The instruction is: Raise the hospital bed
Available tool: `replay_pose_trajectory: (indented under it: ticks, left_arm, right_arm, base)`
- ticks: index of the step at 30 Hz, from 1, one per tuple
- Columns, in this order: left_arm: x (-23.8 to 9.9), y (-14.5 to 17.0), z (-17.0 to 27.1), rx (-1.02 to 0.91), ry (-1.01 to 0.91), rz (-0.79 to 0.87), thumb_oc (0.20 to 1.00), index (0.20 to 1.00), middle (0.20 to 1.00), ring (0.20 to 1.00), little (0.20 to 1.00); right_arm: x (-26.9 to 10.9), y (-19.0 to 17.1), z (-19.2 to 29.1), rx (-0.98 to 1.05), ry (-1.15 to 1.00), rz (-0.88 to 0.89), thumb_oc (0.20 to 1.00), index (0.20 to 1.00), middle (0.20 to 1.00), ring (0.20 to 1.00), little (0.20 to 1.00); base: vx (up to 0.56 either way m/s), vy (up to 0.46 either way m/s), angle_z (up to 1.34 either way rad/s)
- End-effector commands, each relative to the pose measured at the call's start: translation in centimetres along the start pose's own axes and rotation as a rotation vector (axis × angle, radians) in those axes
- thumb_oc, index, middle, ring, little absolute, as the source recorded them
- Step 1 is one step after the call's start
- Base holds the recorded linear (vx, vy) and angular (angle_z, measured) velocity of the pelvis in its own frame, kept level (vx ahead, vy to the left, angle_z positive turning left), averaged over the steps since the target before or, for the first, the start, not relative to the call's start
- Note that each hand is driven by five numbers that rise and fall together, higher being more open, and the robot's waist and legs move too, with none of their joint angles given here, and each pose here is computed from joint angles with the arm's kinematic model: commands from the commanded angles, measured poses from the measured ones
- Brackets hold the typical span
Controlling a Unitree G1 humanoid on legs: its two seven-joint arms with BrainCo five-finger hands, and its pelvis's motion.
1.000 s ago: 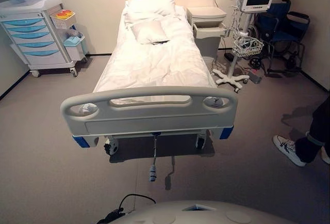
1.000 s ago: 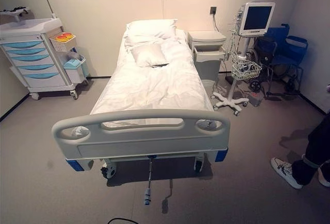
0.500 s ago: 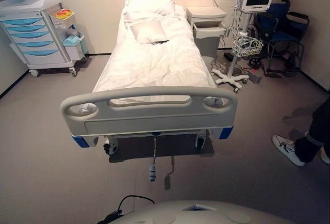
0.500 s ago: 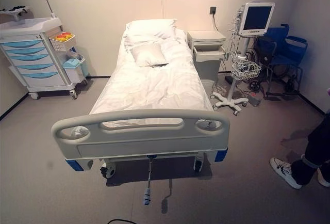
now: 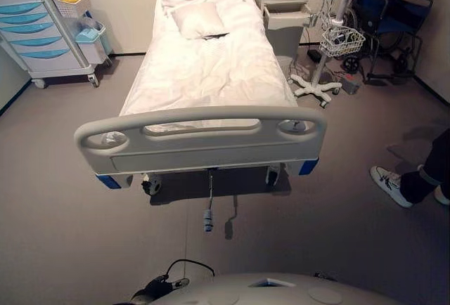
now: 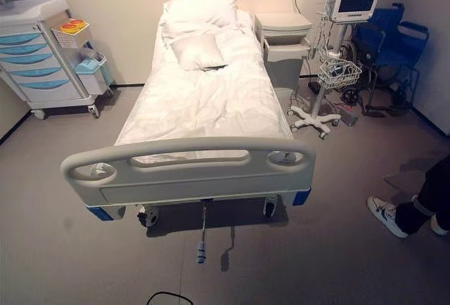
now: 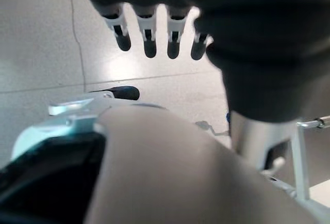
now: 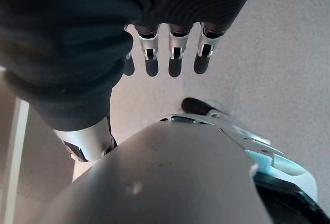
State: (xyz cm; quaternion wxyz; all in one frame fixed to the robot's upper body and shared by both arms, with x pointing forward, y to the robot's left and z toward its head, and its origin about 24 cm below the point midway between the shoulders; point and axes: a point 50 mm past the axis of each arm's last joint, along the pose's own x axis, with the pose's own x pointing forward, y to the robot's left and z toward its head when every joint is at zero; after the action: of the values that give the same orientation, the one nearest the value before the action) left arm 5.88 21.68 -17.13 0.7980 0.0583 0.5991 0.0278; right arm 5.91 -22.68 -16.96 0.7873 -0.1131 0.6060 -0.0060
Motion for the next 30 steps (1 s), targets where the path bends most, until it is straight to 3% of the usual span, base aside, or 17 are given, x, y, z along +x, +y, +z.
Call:
replay_pose_trajectory:
  ticks: [1,17,30]
  left_arm:
    - [0.4,0.2,4.2,-0.002,-0.107,0.042,1.000,1.000,1.000,1.000,1.000]
    - [0.3,0.7,9.0,-0.072,-0.275,0.120,1.000,1.000,1.000,1.000,1.000]
    - [-1.5,0.9,17.4,-0.193,-0.560,0.154,1.000,1.000,1.000,1.000,1.000]
  right_arm:
    - [0.3,-0.9,4.3,0.004,-0.128,-0.041,1.000,1.000,1.000,1.000,1.000]
    - [-0.1,-1.3,8.1,0.011,-0.304,-0.099,1.000,1.000,1.000,1.000,1.000]
    - [-1.1,-4.5,11.0,0.078,-0.432,-0.282,1.000,1.000,1.000,1.000,1.000]
  base:
    - [-0.06,-0.012,-0.25]
    - [-0.06,-0.004,-0.05]
    - [-0.06,0.004,-0.04]
